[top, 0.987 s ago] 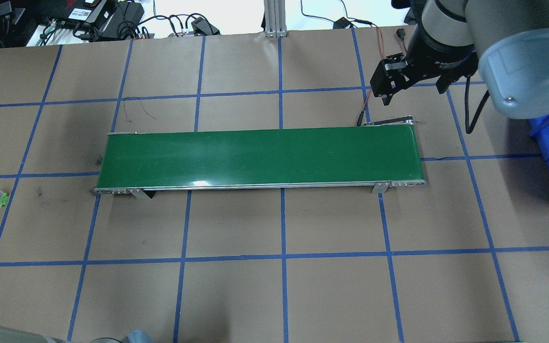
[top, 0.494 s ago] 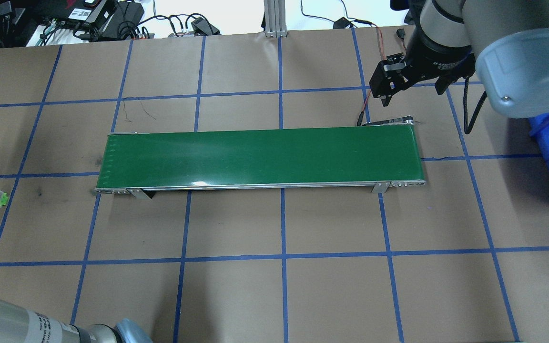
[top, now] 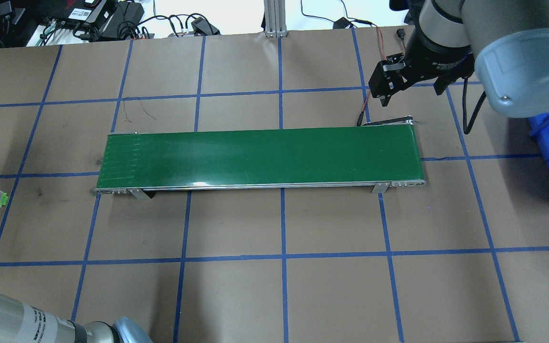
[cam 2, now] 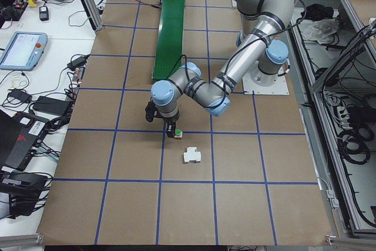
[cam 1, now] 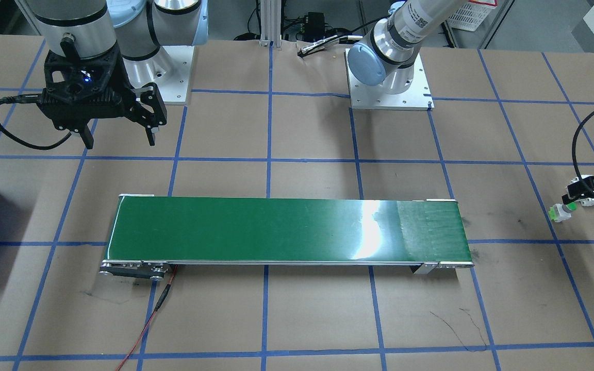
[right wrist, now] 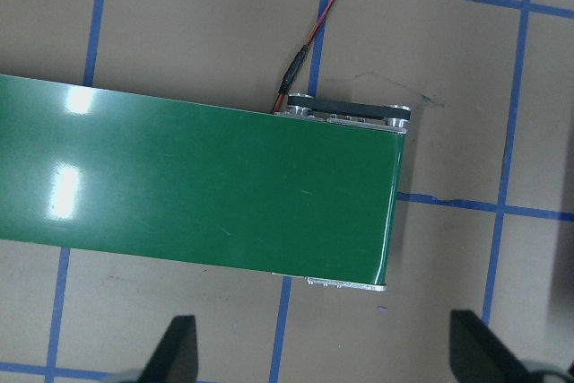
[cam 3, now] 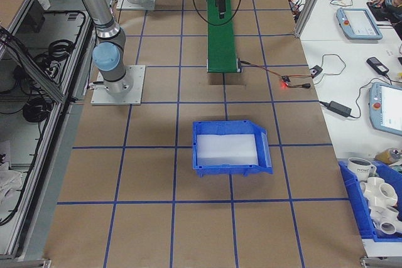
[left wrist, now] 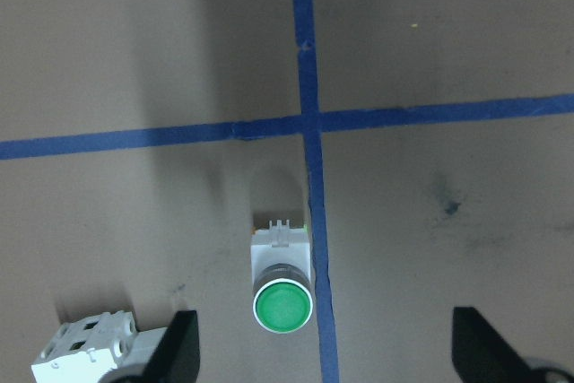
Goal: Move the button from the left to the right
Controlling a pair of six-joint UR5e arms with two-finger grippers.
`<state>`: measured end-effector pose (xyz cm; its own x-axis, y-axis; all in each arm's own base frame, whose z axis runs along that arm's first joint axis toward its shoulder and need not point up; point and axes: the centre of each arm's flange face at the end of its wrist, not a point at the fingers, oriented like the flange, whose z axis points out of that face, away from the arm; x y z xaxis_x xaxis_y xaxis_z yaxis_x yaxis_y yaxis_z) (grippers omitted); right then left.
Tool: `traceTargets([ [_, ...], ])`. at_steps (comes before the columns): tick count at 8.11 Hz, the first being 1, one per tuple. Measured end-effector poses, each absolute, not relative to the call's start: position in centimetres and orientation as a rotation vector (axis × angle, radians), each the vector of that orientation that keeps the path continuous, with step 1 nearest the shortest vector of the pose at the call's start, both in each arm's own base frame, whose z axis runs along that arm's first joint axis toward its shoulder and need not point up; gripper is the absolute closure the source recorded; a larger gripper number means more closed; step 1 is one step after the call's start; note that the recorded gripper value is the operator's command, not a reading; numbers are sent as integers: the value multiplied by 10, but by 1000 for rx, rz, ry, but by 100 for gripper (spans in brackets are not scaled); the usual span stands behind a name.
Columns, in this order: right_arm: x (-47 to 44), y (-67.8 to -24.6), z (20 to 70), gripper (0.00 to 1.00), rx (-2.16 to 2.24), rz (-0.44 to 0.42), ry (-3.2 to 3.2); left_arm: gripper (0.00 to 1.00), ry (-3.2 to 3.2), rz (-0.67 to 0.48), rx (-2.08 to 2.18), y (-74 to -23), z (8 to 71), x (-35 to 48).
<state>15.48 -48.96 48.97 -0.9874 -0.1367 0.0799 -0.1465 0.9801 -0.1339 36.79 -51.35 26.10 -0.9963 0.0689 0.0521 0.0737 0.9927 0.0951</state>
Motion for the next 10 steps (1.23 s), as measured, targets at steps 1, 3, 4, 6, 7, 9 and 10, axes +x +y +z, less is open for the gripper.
traceTargets([
  [1, 155, -490, 490, 0, 219, 215, -3057, 2, -3080, -166, -106, -512, 251, 372],
  [3, 155, -490, 490, 0, 219, 216, -3059, 6, -3103, -212, -134, -512, 234, 381],
  [4, 155, -490, 490, 0, 219, 216, -3059, 6, -3104, -228, -145, -512, 227, 383],
  [6, 155, -490, 490, 0, 219, 214, -3059, 6, -3097, -244, -151, -512, 218, 385],
  [7, 155, -490, 489, 0, 220, 213, -3060, 10, -3092, -251, -151, -512, 214, 385],
  [9, 155, -490, 489, 0, 220, 213, -3060, 28, -3086, -262, -155, -512, 209, 385],
  [10, 155, -490, 489, 0, 219, 211, -3060, 47, -3086, -265, -157, -512, 208, 386],
])
